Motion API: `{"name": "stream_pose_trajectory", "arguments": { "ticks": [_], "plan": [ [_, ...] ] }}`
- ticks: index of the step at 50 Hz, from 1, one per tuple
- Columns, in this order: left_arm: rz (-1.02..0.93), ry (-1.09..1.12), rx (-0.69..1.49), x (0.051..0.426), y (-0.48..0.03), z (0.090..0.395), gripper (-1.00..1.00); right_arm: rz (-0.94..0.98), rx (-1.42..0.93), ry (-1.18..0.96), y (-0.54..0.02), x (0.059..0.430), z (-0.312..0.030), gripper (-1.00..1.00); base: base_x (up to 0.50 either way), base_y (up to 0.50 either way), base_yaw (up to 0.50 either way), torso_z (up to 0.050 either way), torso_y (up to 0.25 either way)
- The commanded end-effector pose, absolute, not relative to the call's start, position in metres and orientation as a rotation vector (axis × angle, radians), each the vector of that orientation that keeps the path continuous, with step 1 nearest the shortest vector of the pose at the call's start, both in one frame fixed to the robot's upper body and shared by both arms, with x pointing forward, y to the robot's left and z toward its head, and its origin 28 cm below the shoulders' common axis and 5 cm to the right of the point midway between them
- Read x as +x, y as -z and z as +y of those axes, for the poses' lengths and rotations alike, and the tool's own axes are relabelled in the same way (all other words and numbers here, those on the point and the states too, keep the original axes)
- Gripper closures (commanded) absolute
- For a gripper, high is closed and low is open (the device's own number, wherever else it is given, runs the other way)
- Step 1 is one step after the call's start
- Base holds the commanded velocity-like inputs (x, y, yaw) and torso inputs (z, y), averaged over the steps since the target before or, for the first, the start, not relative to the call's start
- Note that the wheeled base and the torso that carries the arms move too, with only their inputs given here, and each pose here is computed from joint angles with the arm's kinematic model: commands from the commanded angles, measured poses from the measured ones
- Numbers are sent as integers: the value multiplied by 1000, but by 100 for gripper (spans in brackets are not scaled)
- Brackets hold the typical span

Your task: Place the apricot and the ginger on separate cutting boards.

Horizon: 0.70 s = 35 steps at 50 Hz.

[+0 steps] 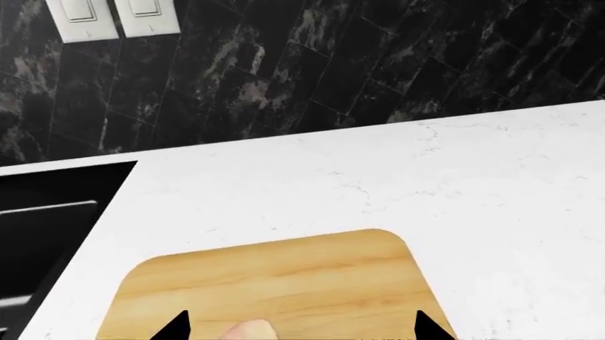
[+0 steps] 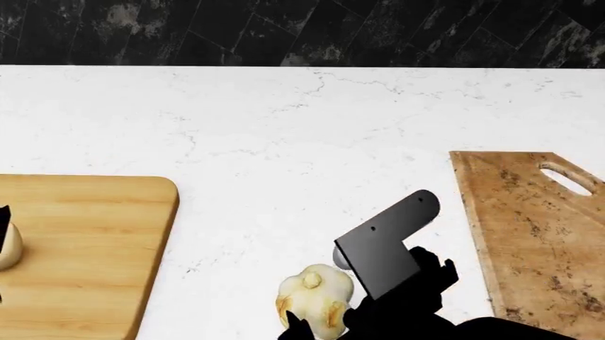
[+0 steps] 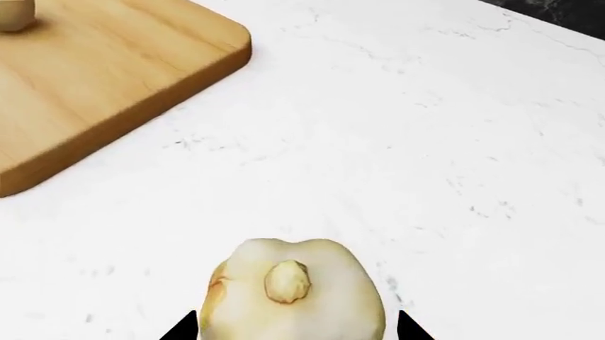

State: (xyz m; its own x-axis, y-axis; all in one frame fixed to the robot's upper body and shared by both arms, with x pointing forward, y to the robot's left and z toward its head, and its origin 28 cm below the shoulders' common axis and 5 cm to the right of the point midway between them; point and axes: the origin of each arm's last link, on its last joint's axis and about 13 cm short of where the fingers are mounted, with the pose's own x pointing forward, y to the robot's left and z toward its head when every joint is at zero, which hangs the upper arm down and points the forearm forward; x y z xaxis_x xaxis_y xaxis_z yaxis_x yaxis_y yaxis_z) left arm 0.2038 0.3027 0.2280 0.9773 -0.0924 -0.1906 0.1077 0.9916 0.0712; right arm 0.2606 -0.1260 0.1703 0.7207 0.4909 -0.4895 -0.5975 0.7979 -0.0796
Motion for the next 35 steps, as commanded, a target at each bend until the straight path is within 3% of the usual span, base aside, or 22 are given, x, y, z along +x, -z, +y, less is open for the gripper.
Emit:
{"name": "stream_pose_trajectory", "arguments": {
  "ticks": [1, 12, 13, 35],
  "plan": [
    [191, 105, 77, 204, -226, 302, -100, 532, -256, -609, -152, 265, -121, -100, 0, 0, 0, 0, 0],
    [192, 108, 75, 204, -224, 302, -100, 532, -252, -605, -148, 262, -119, -100, 0, 0, 0, 0, 0],
    [192, 108, 74, 203, -224, 302, -100, 507, -251, -597, -152, 262, -119, 100, 0, 0, 0, 0, 0],
    [189, 114, 70, 205, -224, 301, -100, 321, -152, -408, -198, 284, -143, 100, 0, 0, 0, 0, 0]
  ]
}}
